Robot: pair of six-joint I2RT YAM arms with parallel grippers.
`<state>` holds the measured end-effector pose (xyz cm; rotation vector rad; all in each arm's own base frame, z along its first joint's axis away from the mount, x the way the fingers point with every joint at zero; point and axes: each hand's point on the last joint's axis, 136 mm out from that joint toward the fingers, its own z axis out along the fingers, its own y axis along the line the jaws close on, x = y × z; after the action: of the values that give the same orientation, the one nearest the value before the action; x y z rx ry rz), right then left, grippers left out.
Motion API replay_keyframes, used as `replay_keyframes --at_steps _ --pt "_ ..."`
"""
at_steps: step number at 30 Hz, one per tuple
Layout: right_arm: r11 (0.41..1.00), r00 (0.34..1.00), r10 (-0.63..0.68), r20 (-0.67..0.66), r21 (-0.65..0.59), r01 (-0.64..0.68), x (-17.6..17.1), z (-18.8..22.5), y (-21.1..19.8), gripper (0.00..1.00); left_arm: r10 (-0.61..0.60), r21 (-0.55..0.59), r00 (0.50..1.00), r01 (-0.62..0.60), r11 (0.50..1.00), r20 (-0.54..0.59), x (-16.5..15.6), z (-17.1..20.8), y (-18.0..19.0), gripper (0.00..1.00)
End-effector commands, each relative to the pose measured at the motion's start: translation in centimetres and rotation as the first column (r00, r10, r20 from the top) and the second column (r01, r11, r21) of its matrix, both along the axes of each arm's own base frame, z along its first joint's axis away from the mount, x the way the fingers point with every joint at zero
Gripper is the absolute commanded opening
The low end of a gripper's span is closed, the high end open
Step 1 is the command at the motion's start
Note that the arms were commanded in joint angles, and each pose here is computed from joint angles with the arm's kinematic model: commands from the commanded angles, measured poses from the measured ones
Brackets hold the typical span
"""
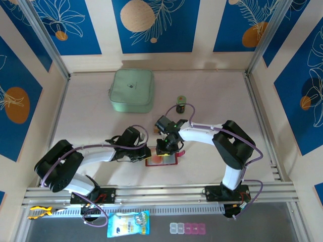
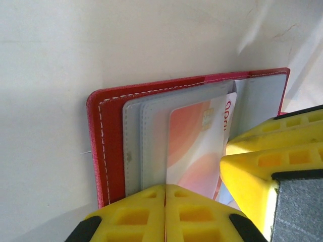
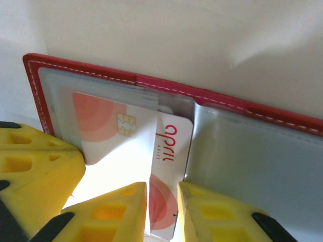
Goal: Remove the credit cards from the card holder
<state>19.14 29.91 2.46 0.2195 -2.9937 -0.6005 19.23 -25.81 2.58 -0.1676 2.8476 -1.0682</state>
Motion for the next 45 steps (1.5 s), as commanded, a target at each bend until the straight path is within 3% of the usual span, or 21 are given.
replay_keyframes --at_steps 1,10,32,45 --pt "1.000 1.000 0.014 0.006 -0.011 -0.014 -0.2 0.7 -0.2 0.25 0.002 0.049 1.000 -0.002 0.999 -0.004 -0.1 -0.1 0.9 0.07" --pt "0.996 0.999 -0.031 0.019 0.085 0.030 -0.1 2.3 -0.3 0.25 -0.034 0.032 0.999 0.034 0.999 -0.002 0.0 0.4 -0.1 0.05" --pt "0.977 0.991 -0.073 -0.111 0.192 0.093 -0.7 -0.6 -0.1 0.24 -0.034 0.103 0.998 0.040 0.994 -0.053 -0.8 -1.5 0.7 0.00" --pt "0.963 0.991 -0.085 -0.106 0.247 0.109 -0.6 0.6 0.3 0.14 -0.034 0.112 0.998 0.041 0.993 -0.058 -0.8 -1.7 0.8 0.00"
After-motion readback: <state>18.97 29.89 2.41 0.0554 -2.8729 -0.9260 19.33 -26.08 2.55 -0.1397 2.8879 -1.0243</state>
